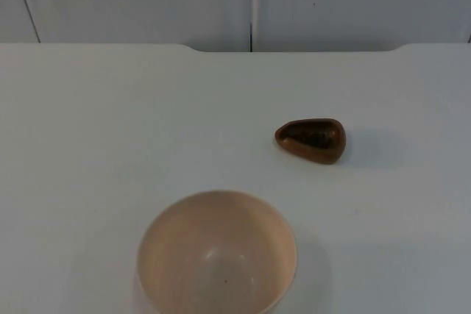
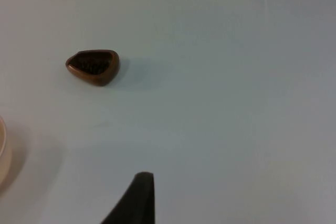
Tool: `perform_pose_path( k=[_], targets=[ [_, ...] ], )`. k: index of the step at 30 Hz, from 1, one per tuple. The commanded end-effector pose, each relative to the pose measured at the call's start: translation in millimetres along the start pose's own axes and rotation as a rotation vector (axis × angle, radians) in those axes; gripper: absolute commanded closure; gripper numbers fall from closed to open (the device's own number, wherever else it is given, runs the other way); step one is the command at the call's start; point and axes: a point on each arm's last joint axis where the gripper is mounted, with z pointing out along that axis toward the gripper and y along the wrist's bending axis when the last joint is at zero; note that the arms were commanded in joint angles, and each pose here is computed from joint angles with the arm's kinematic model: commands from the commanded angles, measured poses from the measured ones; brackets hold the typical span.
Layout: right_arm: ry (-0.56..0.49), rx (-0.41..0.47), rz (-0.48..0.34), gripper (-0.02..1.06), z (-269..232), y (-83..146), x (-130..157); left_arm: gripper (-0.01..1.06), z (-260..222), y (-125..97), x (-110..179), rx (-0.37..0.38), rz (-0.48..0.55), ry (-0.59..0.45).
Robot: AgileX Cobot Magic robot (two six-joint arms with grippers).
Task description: Pick up the bowl with the left hand and pour the coffee beans from the cup into the bowl with the right hand.
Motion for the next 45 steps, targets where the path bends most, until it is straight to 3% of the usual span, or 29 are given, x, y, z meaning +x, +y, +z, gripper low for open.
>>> perform_pose_path(
  k=[1, 10, 20, 32, 45],
  targets=[
    [-0.008, 0.002, 0.003, -0.01, 0.5, 0.3, 0.3, 0.0, 3.1, -0.5, -3.9, 0.009, -0.004, 0.007],
    [-0.008, 0.002, 0.003, -0.01, 0.5, 0.3, 0.3, 0.0, 22.6, 1.2, -14.8, 0.027, 0.02, 0.064],
    [-0.008, 0.002, 0.003, -0.01, 0.5, 0.3, 0.3, 0.0, 44.3, 0.1, -24.3, 0.083, 0.037, 0.123],
    [-0.008, 0.002, 0.003, -0.01, 0.5, 0.3, 0.3, 0.05, 77.0, -4.5, -33.5, 0.209, 0.027, 0.218],
    [-0.008, 0.002, 0.003, -0.01, 0.5, 0.3, 0.3, 0.06, 97.3, -5.3, -35.2, 0.252, 0.02, 0.288]
  ],
)
